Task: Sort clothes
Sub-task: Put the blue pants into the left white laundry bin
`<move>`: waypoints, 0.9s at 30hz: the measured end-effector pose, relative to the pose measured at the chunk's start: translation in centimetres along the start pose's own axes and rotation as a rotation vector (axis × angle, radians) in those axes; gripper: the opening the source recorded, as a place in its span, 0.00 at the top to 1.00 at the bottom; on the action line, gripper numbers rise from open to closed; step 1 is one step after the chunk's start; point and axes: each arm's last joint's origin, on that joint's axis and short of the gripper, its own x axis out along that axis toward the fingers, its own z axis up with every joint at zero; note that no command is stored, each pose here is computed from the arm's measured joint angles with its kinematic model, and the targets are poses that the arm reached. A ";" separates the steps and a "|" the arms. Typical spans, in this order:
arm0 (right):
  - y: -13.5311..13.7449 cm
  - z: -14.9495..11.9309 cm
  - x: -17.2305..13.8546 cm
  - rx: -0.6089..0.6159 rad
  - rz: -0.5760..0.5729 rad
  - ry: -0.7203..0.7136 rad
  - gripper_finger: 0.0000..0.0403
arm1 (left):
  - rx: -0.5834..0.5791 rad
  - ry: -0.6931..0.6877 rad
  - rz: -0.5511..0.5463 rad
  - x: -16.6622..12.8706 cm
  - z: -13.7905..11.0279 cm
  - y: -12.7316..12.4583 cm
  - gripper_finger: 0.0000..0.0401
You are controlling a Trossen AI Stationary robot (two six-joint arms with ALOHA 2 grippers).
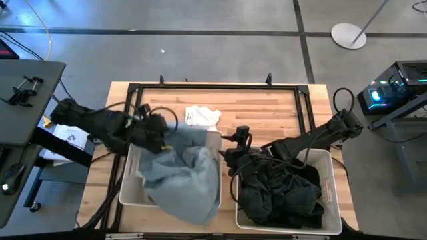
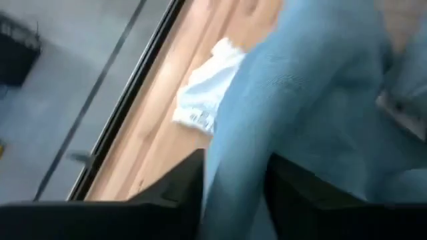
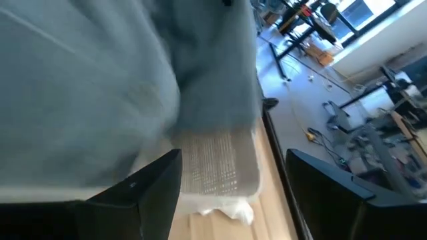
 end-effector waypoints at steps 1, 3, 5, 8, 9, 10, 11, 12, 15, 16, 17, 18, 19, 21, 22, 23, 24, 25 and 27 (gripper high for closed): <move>0.0 0.0 0.0 0.003 0.004 -0.003 0.36 | -0.001 0.020 0.001 0.1 0.0 0.4 0.62; 0.0 0.0 0.0 0.013 0.008 -0.003 0.36 | 0.002 0.033 -0.032 -0.3 0.5 1.0 0.52; 0.0 0.0 0.0 0.013 0.008 -0.001 0.36 | 0.001 0.047 -0.066 -1.1 0.9 1.7 0.45; 0.0 0.0 0.0 0.011 0.007 0.003 0.36 | -0.007 0.062 -0.107 -2.8 1.3 2.8 0.38; 0.0 0.0 0.0 0.010 0.007 0.003 0.36 | 0.002 0.079 -0.100 -3.2 1.2 3.2 0.37; 0.0 0.0 0.0 0.009 0.008 0.003 0.36 | 0.012 0.102 -0.087 -3.4 1.0 3.6 0.37; 0.0 -0.1 0.0 0.006 0.008 0.004 0.36 | 0.029 0.131 -0.072 -3.4 0.6 3.8 0.37; 0.0 -0.1 0.0 0.006 0.008 0.004 0.36 | 0.040 0.144 -0.073 -3.2 0.5 3.7 0.37; 0.0 -0.1 0.0 0.009 0.008 0.005 0.36 | 0.095 0.232 -0.165 -2.2 -0.7 3.2 0.40; 0.0 -0.1 0.0 0.010 0.008 0.006 0.36 | 0.095 0.267 -0.172 -1.8 -1.0 3.0 0.42; 0.0 -0.1 0.0 0.010 0.008 0.006 0.36 | 0.093 0.299 -0.159 -1.2 -1.4 2.8 0.44; 0.0 -0.1 0.0 0.009 0.008 0.005 0.36 | 0.097 0.332 -0.144 -0.5 -1.8 2.6 0.46; 0.0 -0.1 0.0 0.010 0.007 0.005 0.36 | 0.105 0.358 -0.132 0.1 -2.2 2.4 0.48; 0.0 -0.1 0.0 0.009 0.007 0.005 0.36 | 0.122 0.385 -0.093 1.1 -2.6 2.0 0.52; 0.0 -0.1 0.0 0.009 0.007 0.005 0.36 | 0.135 0.393 -0.062 1.5 -2.9 2.0 0.54; 0.0 -0.1 0.0 0.009 0.007 0.006 0.36 | 0.153 0.399 -0.032 1.9 -3.1 1.9 0.56; 0.0 -0.1 0.0 0.008 0.007 0.006 0.36 | 0.163 0.398 -0.011 2.2 -3.1 1.8 0.58; 0.0 -0.1 0.0 0.009 0.007 0.006 0.36 | 0.169 0.396 0.002 2.3 -3.1 1.7 0.60; 0.0 -0.1 0.0 0.008 0.007 0.006 0.36 | 0.171 0.392 0.006 2.2 -3.0 1.7 0.64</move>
